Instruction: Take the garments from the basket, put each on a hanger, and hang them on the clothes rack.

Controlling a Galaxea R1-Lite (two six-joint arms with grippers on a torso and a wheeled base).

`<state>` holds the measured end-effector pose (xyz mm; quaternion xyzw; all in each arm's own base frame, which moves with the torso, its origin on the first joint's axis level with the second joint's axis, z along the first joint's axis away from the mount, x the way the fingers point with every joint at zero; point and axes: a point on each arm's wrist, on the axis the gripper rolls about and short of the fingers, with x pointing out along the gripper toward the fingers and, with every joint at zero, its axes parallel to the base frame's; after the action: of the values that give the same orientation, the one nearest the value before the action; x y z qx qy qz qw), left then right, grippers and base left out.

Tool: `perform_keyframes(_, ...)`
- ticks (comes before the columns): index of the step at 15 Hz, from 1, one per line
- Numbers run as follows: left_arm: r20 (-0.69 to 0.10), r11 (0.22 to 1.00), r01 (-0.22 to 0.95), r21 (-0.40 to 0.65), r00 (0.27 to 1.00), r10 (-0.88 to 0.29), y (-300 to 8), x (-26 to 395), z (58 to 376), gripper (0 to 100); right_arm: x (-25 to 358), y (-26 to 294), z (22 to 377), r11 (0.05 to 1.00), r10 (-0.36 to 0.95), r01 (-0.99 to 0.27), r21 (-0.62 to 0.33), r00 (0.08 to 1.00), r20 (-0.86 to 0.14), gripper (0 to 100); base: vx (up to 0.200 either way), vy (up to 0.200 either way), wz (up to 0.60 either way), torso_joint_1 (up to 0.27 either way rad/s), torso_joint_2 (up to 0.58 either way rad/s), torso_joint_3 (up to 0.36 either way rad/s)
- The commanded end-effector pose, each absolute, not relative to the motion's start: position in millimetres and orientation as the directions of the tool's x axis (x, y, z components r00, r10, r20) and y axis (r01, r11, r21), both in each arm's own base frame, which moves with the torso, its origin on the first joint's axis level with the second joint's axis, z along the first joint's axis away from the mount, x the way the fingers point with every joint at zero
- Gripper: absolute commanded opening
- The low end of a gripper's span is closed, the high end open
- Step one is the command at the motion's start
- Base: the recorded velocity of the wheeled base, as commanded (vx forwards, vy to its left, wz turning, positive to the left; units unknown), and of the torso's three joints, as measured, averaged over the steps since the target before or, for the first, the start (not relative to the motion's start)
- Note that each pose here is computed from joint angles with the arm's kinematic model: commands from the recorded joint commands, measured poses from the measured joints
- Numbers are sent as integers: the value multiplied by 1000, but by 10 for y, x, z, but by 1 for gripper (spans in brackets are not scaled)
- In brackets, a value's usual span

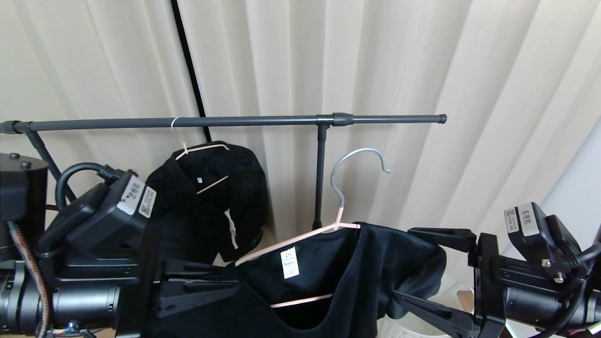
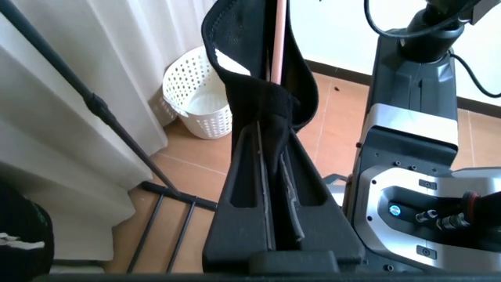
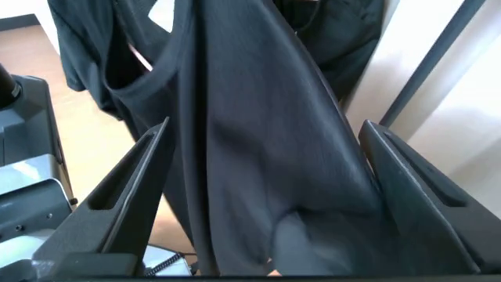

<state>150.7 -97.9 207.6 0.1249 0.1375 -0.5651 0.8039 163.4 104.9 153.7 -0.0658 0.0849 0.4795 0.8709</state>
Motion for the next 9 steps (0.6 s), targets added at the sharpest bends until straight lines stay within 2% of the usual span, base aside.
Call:
perform_keyframes(1, -336, 336, 939, 70, 339, -879, -899, 1379, 2113, 0, 1675, 1002, 1555, 557, 808, -829, -38, 552, -204, 100, 0, 0, 0, 0, 0, 0)
perform_keyframes(3, -332, 345, 936, 73, 349, -876, -852, 1323, 2093, 0, 1688, 984, 1559, 566, 802, -824, -40, 561, -203, 100, 0, 0, 0, 0, 0, 0)
perform_keyframes(9, -278, 448, 887, 114, 462, -842, -590, 1119, 2122, 0, 1748, 903, 1541, 597, 778, -801, -47, 592, -210, 100, 0, 0, 0, 0, 0, 0)
